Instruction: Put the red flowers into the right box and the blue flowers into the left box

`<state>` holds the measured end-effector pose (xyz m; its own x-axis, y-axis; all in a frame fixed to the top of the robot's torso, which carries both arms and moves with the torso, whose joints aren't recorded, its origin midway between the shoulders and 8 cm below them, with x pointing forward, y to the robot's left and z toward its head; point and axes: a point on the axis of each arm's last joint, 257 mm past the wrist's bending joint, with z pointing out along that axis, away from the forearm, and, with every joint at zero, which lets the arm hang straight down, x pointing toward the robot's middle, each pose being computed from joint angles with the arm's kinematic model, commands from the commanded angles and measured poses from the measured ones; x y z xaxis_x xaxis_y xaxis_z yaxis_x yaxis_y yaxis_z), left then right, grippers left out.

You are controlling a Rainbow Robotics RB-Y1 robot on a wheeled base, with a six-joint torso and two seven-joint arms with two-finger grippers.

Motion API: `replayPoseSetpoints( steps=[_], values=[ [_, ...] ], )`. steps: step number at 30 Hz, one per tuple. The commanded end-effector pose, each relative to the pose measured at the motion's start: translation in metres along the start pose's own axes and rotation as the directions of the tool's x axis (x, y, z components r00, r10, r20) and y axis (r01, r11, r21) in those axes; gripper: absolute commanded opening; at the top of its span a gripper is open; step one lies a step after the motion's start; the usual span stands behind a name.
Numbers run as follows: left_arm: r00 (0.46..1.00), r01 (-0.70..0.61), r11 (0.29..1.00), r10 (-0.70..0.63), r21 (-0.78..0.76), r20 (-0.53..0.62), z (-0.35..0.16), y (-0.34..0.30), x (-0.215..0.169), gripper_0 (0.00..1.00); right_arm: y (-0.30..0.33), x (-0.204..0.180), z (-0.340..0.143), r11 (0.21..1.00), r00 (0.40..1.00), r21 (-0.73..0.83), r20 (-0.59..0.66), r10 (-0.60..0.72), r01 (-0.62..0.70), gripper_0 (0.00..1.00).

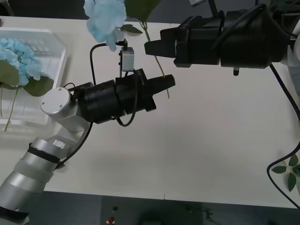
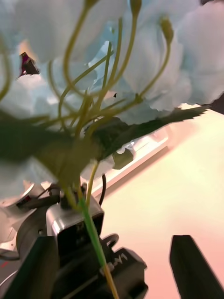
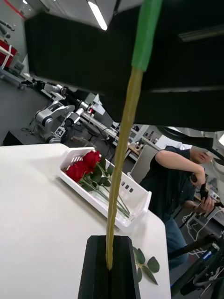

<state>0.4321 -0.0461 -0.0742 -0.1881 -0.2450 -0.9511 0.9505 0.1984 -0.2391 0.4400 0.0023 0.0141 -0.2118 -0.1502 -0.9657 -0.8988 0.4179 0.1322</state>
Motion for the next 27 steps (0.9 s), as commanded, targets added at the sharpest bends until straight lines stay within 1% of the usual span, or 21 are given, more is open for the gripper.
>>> replayPoseSetpoints(
  steps=[1,4,7,9,11,13,14,16,19,21,22,24,26,27],
  values=[
    [1.0,0.014,0.998,-0.012,-0.056,0.027,-0.044,0.021,-0.03,0.0,0.016,-0.014,0.0,0.998,0.998,-0.025,0.026,-0.052,0.053,1.0],
    [0.999,-0.016,0.994,0.019,-0.109,0.028,-0.089,0.038,-0.05,0.0,0.015,-0.014,-0.001,0.998,0.998,-0.021,0.027,-0.053,0.054,1.0],
    [0.997,-0.074,0.982,0.077,-0.173,0.011,-0.131,0.055,-0.075,0.0,0.012,-0.017,-0.004,0.999,0.998,-0.014,0.034,-0.049,0.049,1.0],
    [0.992,-0.128,0.962,0.127,-0.241,-0.019,-0.164,0.072,-0.095,0.0,0.006,-0.02,-0.007,0.999,0.998,0.006,0.04,-0.046,0.046,1.0],
    [0.981,-0.192,0.931,0.178,-0.309,-0.074,-0.201,0.088,-0.117,0.0,-0.008,-0.02,-0.011,0.998,0.999,0.056,0.036,-0.038,0.036,1.0],
    [0.971,-0.235,0.908,0.202,-0.346,-0.127,-0.224,0.098,-0.129,0.0,-0.019,-0.017,-0.014,0.996,1.0,0.089,0.024,-0.004,0.002,1.0],
    [0.964,-0.256,0.89,0.206,-0.377,-0.169,-0.243,0.106,-0.136,0.0,-0.029,-0.014,-0.017,0.993,1.0,0.118,0.016,0.027,-0.029,1.0],
    [0.961,-0.245,0.864,0.157,-0.44,-0.228,-0.277,0.121,-0.147,0.0,-0.05,-0.007,-0.023,0.981,0.997,0.177,-0.002,0.079,-0.078,1.0],
    [0.943,-0.248,0.804,0.071,-0.541,-0.326,-0.332,0.141,-0.159,0.0,-0.09,0.009,-0.037,0.951,0.985,0.268,-0.028,0.17,-0.156,1.0],
    [0.932,-0.247,0.772,0.024,-0.585,-0.362,-0.356,0.149,-0.159,0.0,-0.109,0.02,-0.048,0.93,0.975,0.313,-0.049,0.217,-0.191,1.0],
    [0.919,-0.25,0.74,-0.023,-0.625,-0.395,-0.38,0.156,-0.158,0.0,-0.131,0.029,-0.063,0.905,0.965,0.368,-0.062,0.255,-0.215,1.0],
    [0.901,-0.261,0.696,-0.072,-0.669,-0.428,-0.408,0.164,-0.155,0.0,-0.156,0.037,-0.084,0.868,0.95,0.431,-0.068,0.304,-0.247,1.0],
    [0.891,-0.27,0.648,-0.113,-0.712,-0.44,-0.437,0.171,-0.155,0.0,-0.18,0.044,-0.105,0.841,0.94,0.48,-0.085,0.329,-0.251,1.0],
    [0.887,-0.277,0.628,-0.124,-0.728,-0.445,-0.449,0.174,-0.156,0.0,-0.186,0.045,-0.112,0.842,0.942,0.485,-0.098,0.321,-0.236,1.0]
  ],
)
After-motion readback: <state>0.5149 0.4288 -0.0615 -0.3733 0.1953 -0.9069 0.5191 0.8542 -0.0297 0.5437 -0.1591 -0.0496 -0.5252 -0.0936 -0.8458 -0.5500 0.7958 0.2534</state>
